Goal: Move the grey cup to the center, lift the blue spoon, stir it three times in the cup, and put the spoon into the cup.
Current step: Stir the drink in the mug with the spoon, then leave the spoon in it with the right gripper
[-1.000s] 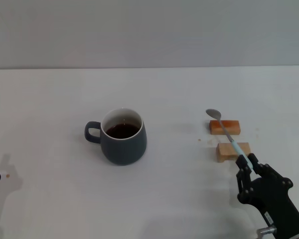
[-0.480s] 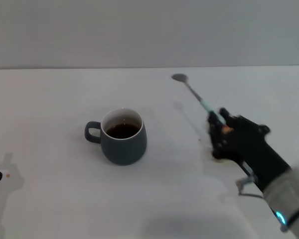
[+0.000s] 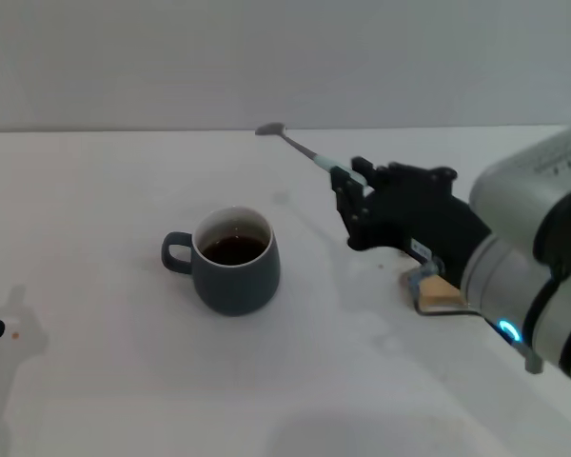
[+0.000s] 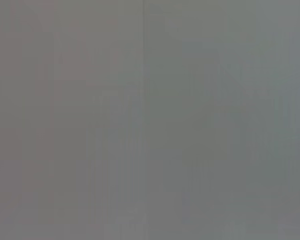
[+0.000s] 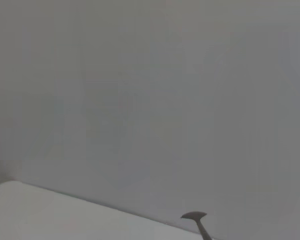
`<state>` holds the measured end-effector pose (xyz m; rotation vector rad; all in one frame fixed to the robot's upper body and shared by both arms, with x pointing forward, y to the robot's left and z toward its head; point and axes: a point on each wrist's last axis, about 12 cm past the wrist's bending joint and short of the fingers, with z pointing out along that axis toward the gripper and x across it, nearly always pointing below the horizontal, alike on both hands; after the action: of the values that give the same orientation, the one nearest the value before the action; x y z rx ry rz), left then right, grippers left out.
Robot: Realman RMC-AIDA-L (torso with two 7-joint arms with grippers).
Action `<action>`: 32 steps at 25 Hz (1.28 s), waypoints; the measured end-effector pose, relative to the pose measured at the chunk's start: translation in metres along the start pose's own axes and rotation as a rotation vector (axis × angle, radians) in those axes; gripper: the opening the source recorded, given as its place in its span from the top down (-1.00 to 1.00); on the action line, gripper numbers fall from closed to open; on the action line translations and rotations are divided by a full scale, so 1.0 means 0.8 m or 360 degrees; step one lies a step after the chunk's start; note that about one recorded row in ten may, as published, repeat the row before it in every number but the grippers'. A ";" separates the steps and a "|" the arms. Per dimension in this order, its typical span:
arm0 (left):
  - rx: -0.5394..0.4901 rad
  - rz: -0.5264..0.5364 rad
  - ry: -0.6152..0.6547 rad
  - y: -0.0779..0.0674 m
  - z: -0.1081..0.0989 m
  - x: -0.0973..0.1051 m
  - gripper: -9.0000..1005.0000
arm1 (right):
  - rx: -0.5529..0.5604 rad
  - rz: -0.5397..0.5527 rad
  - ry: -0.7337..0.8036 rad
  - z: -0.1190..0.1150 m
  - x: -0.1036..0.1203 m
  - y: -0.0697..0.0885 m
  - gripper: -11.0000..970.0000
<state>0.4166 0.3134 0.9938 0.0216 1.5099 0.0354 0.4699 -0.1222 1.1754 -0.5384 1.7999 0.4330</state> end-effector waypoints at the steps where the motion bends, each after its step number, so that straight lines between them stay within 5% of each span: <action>1: 0.0002 0.0001 -0.0001 0.000 0.001 0.000 0.99 | 0.0000 0.0000 0.0000 0.000 0.000 0.000 0.65; 7: 0.0025 0.0014 -0.0007 -0.001 0.008 -0.001 0.99 | -0.0040 -0.0228 0.0227 0.007 -0.041 0.027 0.65; 14: 0.0021 0.0027 -0.0008 0.001 0.012 -0.002 0.99 | -0.0014 -0.0297 0.0456 0.021 -0.060 0.026 0.65; 20: 0.0017 0.0038 -0.0006 0.003 0.013 -0.002 0.99 | 0.0009 -0.0438 0.0587 0.033 -0.105 0.027 0.65; 32: 0.0018 0.0043 0.0006 0.003 0.011 0.000 0.98 | -0.0032 -0.0513 0.0598 0.038 -0.123 0.043 0.65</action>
<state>0.4252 0.3162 0.9944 0.0507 1.5139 0.0485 0.4987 -0.0630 1.2618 -0.9569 2.0169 0.1312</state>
